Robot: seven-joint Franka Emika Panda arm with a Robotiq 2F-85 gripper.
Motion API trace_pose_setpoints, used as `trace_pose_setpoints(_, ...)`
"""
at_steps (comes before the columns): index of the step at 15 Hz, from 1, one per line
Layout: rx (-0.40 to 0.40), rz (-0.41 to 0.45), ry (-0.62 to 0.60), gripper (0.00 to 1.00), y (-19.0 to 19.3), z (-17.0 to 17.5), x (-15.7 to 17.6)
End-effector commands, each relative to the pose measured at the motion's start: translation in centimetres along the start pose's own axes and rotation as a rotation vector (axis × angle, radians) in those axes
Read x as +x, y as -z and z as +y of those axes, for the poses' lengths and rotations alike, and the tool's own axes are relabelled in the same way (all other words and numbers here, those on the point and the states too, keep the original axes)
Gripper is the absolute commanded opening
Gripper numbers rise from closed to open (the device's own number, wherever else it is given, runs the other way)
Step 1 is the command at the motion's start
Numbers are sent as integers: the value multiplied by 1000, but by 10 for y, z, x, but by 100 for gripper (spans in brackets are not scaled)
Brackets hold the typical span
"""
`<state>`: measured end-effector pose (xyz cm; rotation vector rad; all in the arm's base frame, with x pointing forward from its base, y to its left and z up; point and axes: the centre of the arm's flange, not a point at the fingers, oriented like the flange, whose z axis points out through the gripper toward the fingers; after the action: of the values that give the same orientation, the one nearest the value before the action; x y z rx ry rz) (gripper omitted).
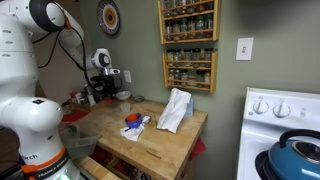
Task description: Remove the lid from the bowls, then put one clear bowl on the lid and stack the bowls together
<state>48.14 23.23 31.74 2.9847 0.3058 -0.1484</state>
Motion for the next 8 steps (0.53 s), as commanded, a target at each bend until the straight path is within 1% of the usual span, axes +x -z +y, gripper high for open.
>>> trace_pose_setpoints(1,-35,-42,-22,2,-36,-14,0)
trace_pose_setpoints(4,-49,-72,-82,2,-63,-23,0)
trace_pose_setpoints(8,-42,-80,-149,2,-87,-35,-1)
